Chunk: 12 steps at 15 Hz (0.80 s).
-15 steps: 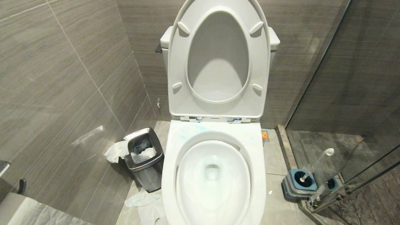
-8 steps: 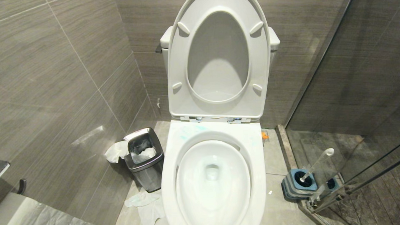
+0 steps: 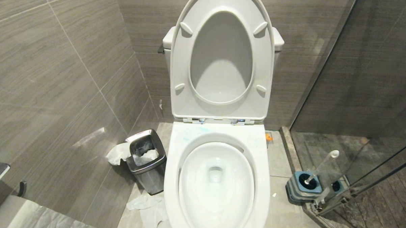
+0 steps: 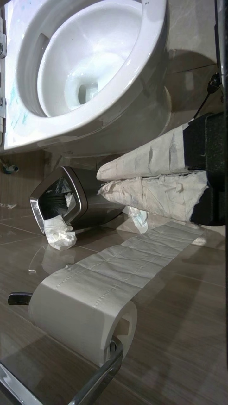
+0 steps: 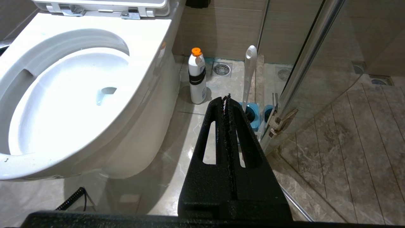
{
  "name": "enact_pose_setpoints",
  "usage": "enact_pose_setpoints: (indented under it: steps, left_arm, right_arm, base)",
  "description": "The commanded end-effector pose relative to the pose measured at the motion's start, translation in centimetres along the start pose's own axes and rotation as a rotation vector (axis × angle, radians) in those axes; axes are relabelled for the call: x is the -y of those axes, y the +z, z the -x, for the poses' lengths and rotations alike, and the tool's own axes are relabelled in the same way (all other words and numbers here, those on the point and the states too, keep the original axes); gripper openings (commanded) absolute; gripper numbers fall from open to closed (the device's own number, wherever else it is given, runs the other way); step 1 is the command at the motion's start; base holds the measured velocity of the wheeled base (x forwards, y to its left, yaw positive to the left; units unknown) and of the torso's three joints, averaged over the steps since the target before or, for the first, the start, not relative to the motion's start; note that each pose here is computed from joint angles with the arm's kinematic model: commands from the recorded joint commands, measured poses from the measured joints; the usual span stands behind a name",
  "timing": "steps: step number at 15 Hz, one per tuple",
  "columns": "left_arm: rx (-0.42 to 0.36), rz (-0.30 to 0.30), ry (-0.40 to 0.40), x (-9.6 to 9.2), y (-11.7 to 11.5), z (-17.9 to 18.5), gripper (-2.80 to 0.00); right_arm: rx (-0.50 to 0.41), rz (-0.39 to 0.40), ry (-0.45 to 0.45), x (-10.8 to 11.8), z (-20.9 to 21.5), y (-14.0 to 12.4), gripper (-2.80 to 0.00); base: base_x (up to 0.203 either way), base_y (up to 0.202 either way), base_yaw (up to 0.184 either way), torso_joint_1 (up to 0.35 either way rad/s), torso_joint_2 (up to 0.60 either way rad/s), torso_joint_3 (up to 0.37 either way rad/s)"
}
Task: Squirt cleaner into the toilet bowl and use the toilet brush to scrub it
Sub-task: Pour in the cleaning agent
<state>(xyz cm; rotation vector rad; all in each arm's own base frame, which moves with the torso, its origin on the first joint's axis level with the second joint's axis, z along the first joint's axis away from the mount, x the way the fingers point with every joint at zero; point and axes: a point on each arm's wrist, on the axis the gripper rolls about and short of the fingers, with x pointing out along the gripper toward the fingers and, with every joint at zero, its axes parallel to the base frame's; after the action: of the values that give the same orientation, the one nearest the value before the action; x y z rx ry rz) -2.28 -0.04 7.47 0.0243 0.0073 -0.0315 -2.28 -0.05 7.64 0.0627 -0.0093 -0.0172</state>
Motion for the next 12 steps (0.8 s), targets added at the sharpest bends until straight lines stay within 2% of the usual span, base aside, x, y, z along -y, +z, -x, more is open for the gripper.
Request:
enact_pose_setpoints:
  steps: [1,12]
  left_arm:
    - [-0.003,0.000,0.001,0.00,-0.04,-0.02,-2.80]
    - [-0.003,-0.006,-0.001,0.00,-0.04,-0.02,-2.80]
  right_arm:
    - [0.002,0.000,-0.001,0.00,0.00,0.02,-2.80]
    - [-0.002,0.004,-0.001,0.01,0.00,-0.03,-2.80]
  base:
    - [0.000,0.000,0.000,0.000,0.00,0.000]
    - [0.000,0.000,0.000,0.000,0.00,0.000]
